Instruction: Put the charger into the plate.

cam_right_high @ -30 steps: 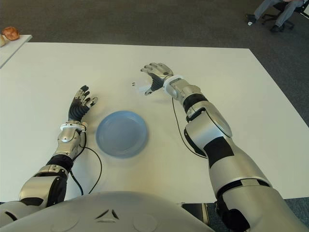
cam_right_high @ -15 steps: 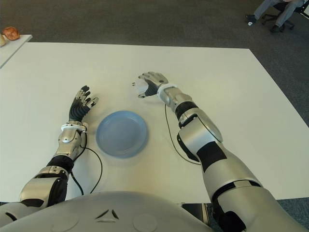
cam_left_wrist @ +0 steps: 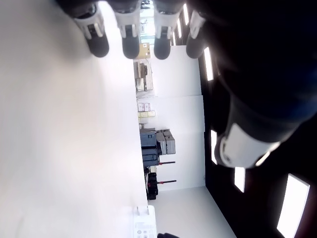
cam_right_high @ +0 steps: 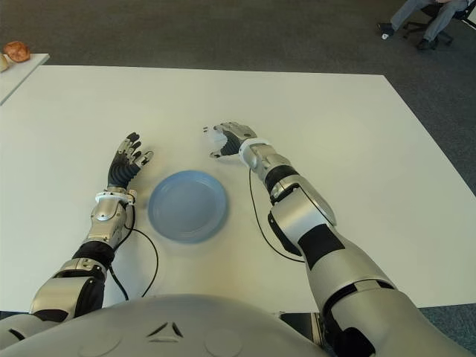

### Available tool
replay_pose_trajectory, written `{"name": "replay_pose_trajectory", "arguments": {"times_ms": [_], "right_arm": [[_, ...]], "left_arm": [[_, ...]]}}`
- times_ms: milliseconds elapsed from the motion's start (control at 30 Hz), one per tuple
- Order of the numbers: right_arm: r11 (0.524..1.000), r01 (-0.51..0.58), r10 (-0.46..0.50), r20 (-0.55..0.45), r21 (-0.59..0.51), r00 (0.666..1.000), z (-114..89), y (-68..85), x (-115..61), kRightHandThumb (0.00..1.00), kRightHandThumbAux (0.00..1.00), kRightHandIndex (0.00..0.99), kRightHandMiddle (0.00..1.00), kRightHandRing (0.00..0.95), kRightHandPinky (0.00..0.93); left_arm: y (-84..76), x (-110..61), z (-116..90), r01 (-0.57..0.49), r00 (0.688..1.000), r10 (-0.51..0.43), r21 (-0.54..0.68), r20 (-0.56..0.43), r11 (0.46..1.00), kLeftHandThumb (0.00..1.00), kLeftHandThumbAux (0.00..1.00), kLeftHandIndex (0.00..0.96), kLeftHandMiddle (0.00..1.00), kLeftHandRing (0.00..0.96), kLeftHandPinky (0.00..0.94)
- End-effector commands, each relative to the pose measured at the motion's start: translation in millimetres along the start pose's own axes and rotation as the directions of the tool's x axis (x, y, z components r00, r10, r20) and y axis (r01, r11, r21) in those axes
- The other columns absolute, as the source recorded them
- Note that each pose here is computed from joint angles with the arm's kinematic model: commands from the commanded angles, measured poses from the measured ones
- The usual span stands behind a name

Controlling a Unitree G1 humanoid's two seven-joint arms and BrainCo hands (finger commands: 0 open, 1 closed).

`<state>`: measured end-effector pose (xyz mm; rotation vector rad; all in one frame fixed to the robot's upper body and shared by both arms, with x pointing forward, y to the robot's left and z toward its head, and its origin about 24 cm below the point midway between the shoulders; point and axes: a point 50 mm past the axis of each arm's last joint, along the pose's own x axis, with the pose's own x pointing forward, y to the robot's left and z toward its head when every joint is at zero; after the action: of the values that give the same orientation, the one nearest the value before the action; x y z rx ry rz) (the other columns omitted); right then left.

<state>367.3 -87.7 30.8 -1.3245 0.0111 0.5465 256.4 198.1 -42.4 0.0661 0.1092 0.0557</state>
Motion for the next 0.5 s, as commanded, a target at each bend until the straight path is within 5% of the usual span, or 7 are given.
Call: {"name": "replay_pose_trajectory", "arguments": {"times_ms": [33, 500], "right_arm": [[0.995, -0.055, 0.059, -0.043, 0.087, 0.997, -4, 19.4, -3.9, 0.000, 0.510, 0.000, 0.000, 0.000, 0.000], [0.985, -0.087, 0.097, -0.061, 0.149, 0.993, -8, 32.5, -7.7, 0.000, 0.478, 0.000, 0.000, 0.000, 0.000]], "left_arm": [[-14.1, -31.1, -41, 0.030, 0.976, -0.035, -0.028, -0.213, 0.999, 0.000, 0.668, 0.000, 0.013, 0.008, 0.029], [-15.7, -33.8, -41, 0.026, 0.977, -0.032, -0.035, -0.212, 0.999, 0.000, 0.676, 0.001, 0.019, 0.012, 0.022]]}}
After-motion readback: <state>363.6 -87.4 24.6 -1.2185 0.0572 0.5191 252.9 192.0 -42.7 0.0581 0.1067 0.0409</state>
